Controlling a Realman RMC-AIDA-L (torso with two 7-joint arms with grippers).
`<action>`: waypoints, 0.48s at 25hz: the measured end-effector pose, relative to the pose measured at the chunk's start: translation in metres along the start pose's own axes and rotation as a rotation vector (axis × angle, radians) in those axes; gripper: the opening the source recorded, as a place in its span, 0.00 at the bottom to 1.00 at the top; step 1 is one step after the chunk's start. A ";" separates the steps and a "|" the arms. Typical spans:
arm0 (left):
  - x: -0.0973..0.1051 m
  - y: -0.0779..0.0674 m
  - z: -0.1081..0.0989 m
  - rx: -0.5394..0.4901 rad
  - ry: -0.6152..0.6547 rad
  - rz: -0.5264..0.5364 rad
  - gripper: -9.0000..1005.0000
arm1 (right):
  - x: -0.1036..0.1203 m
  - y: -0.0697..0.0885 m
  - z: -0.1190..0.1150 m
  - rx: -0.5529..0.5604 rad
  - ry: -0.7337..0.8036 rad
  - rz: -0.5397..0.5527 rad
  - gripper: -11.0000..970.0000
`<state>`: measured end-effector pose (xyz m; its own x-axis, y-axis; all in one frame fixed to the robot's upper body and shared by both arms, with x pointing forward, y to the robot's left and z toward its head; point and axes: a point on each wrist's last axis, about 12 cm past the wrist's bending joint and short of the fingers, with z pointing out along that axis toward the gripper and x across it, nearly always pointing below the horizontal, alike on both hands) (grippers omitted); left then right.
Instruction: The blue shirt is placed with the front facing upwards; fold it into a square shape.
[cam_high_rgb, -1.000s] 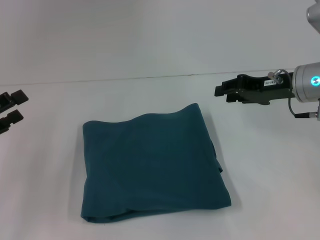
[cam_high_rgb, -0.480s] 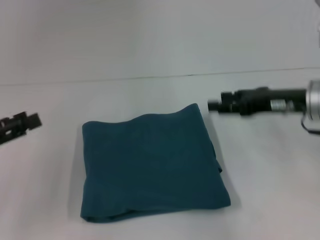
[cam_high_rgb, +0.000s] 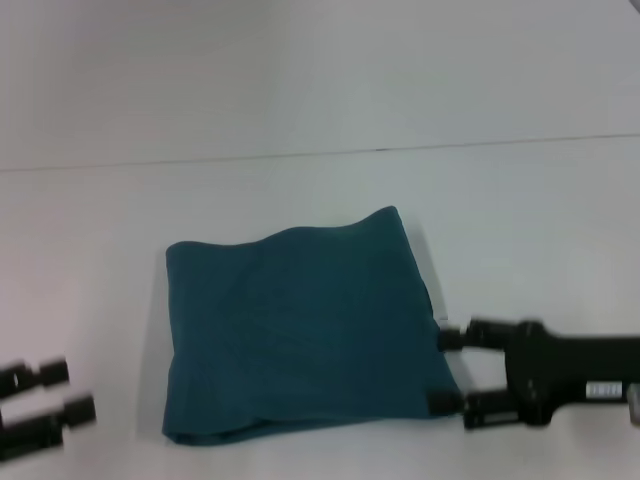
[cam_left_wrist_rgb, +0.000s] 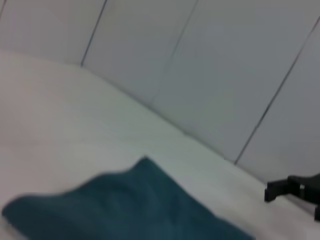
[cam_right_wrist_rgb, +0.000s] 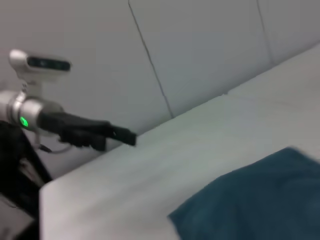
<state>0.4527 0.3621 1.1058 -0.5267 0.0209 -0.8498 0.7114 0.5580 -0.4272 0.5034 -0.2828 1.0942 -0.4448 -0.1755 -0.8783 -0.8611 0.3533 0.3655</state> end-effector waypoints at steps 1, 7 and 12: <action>0.004 -0.001 0.000 0.002 0.026 -0.004 0.77 | 0.005 0.001 0.002 -0.017 0.004 0.024 0.91; 0.011 -0.004 0.011 0.047 0.125 0.010 0.76 | 0.019 0.010 0.022 -0.126 0.031 0.056 0.97; 0.012 -0.006 0.025 0.092 0.167 0.042 0.77 | 0.017 0.010 0.045 -0.195 0.092 0.054 0.97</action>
<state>0.4541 0.3383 1.0908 -0.5599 0.1847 -0.8077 0.7701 0.4756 -0.4251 0.4987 -0.2408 1.0689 -0.5042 -0.2471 -0.8275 -0.8629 0.1816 0.4715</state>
